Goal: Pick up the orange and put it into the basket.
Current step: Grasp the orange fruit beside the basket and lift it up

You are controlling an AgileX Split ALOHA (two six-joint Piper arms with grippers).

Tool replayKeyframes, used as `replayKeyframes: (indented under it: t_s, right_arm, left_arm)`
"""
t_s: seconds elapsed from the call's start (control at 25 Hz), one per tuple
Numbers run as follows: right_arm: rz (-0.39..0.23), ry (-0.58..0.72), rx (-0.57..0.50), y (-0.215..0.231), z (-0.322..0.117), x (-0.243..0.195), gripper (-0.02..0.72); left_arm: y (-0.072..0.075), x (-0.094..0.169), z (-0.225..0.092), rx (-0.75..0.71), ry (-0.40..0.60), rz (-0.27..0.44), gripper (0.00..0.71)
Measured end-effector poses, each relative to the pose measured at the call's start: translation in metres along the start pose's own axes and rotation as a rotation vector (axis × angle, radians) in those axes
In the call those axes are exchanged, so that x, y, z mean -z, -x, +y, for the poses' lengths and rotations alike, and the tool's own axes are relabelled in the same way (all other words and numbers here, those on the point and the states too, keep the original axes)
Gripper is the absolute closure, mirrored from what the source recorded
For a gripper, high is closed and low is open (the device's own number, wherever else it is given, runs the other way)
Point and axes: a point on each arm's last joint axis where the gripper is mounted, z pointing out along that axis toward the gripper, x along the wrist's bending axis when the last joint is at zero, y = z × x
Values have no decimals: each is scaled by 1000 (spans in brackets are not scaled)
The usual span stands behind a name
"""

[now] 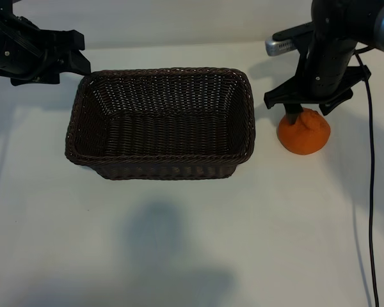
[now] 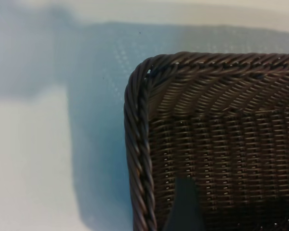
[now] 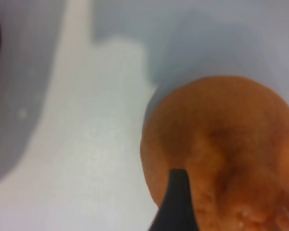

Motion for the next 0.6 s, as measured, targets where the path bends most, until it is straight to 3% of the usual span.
replayKeyframes:
  t_s: [0.2,0.28,0.48,0.6]
  right_arm:
    - [1,-6,0,-1,1,-10,176]
    - [0,-16,0,-1,1,-13,253]
    - [-3,-40,0,-1,-1,-16,587]
    - [-3,-42,0,-1,-1,-16,620]
  left_arm:
    - [0,0,0,0,-3,-1,118]
    - [0,0,0,0,-4,-1,118]
    - [0,0,0,0,-4,-1,118]
    - [0,0,0,0,-5,-1,118]
